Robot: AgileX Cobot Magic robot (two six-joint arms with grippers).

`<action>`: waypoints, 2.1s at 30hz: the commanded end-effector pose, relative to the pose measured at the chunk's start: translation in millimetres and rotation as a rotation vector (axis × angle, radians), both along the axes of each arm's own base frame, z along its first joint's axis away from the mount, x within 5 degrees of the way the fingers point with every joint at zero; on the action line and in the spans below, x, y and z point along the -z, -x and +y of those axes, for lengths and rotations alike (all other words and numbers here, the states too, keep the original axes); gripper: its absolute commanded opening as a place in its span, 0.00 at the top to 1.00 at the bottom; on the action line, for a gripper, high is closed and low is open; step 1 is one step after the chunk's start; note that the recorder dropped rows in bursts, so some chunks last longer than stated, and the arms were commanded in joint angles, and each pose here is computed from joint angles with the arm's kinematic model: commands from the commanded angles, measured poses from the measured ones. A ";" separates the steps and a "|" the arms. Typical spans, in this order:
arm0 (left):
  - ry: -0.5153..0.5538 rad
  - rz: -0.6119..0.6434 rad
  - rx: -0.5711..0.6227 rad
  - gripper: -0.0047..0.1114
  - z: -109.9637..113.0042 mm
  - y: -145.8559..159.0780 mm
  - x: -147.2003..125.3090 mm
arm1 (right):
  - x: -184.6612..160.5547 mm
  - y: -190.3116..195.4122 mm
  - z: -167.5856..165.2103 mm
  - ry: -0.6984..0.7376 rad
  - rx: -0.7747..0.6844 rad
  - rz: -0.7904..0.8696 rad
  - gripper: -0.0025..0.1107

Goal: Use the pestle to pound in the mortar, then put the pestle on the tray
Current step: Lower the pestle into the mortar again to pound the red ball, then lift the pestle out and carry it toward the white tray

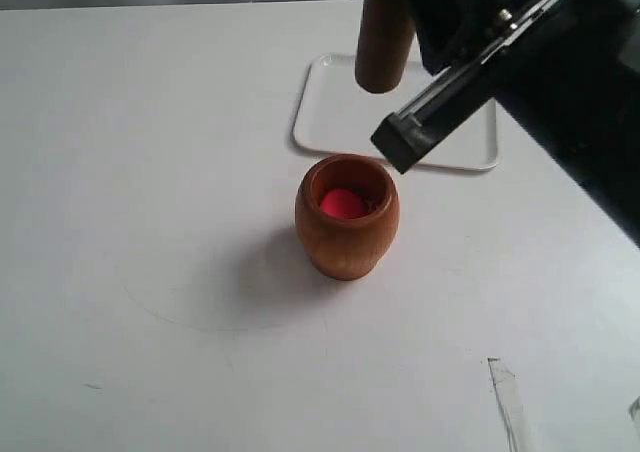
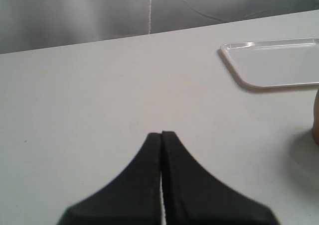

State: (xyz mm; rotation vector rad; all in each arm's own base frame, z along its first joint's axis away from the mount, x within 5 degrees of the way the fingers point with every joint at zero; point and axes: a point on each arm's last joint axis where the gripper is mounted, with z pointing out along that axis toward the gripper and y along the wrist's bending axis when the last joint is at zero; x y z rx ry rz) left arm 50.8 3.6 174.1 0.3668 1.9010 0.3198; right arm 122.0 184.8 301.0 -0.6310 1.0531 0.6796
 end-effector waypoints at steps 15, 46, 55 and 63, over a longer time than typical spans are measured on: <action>0.015 -0.004 0.006 0.96 -0.7 -0.1 -0.1 | 157.2 -33.5 50.1 0.471 0.027 0.420 0.98; 0.015 -0.004 0.006 0.96 -0.7 -0.1 -0.1 | -31.1 -100.0 -14.8 0.448 0.454 0.257 0.98; 0.015 -0.004 0.006 0.96 -0.7 -0.1 -0.1 | 48.9 -195.1 4.3 0.713 0.296 0.606 0.98; 0.015 -0.004 0.006 0.96 -0.7 -0.1 -0.1 | 117.6 -245.5 32.8 0.830 0.220 0.717 0.98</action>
